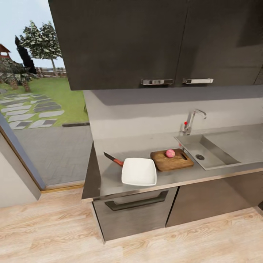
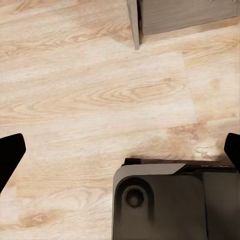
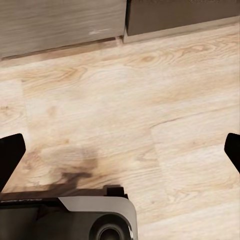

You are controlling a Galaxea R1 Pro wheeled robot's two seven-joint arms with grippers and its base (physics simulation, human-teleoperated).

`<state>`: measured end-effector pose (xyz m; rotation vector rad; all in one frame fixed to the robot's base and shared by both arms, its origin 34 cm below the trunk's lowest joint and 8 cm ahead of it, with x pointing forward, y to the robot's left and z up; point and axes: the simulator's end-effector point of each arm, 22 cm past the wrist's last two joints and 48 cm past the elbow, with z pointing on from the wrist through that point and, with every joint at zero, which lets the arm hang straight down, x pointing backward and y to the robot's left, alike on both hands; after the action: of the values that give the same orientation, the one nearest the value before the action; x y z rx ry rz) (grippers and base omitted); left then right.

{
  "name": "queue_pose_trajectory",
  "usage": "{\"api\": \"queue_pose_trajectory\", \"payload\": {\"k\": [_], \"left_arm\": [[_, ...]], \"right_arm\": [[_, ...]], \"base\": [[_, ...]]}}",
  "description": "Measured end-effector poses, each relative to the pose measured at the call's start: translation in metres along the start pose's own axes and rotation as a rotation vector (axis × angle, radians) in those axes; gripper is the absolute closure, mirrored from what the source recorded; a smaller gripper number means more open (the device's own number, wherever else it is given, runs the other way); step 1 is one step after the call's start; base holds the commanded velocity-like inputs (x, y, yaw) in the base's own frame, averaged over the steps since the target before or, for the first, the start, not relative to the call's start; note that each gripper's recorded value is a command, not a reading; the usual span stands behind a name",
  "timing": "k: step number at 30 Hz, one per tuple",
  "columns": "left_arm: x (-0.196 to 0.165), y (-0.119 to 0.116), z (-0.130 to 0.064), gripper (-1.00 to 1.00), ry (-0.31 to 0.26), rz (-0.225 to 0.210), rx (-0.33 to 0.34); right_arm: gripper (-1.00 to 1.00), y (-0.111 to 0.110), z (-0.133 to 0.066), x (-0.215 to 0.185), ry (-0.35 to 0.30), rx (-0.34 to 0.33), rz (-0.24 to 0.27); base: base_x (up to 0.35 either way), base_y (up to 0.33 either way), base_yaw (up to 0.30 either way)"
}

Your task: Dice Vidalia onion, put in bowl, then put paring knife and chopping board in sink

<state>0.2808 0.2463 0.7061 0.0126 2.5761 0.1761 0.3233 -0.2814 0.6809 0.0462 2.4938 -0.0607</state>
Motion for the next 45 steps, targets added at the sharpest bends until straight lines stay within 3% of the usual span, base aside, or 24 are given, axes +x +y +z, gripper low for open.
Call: {"api": "queue_pose_trajectory", "payload": {"k": [25,37,45], "left_arm": [[0.005,0.003,0.0,-1.0,0.007,0.006,-0.006],[0.007,-0.001,0.0,-1.0,0.012,0.002,-0.003],[0.008,-0.002,0.0,-1.0,0.014,0.002,-0.003]], "right_arm": [[-1.0,-0.001,0.001,-0.012,-0.027,0.005,-0.004],[-1.0,-0.007,0.005,-0.052,-0.112,0.018,-0.006],[-1.0,-0.006,0.005,-0.057,-0.123,0.019,-0.003]], "base": [[0.0,0.0,-0.014],[0.0,0.0,0.0],[0.0,0.0,0.0]]}}
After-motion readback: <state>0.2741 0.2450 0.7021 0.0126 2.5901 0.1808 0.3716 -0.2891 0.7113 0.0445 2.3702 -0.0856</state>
